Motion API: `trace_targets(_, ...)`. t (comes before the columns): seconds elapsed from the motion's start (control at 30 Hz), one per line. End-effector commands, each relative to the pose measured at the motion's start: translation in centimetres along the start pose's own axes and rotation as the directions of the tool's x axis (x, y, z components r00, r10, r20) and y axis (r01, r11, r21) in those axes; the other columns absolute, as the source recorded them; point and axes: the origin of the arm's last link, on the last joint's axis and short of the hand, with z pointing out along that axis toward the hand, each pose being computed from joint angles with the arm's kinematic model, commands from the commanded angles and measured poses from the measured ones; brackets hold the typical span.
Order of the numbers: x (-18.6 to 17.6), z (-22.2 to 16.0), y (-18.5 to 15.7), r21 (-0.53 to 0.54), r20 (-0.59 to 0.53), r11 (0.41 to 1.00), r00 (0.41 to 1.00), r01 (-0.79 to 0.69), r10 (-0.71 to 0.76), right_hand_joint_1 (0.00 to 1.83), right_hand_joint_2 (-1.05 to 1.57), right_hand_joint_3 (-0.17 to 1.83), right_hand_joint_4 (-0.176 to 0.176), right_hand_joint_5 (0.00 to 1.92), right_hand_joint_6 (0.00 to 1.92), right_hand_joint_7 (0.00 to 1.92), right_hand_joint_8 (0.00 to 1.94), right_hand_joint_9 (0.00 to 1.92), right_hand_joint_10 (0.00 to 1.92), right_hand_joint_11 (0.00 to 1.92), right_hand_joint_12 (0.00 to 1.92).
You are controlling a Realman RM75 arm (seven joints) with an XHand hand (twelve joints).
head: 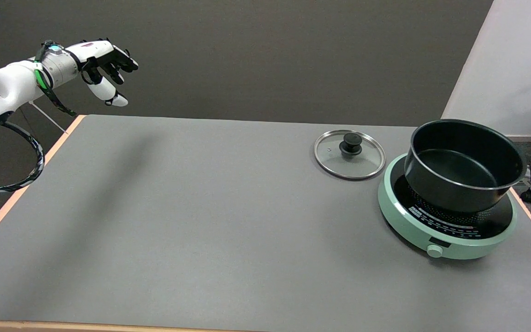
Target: Place the pot onto the induction cooker.
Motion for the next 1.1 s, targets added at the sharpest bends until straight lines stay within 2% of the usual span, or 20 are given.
trace_targets(0.03, -1.19, 0.48, -0.19, 0.008, -0.003, 1.0, 1.0, -0.019, 0.019, 1.26, 0.36, 1.59, -0.073, 1.84, 1.84, 1.84, 1.84, 1.84, 1.84, 1.84, 1.84)
trace_targets(1.1, -1.95, 1.22, -0.16, 0.01, 0.018, 1.0, 1.0, -0.021, 0.021, 1.25, 0.38, 1.57, -0.072, 1.84, 1.84, 1.84, 1.84, 1.84, 1.84, 1.84, 1.84)
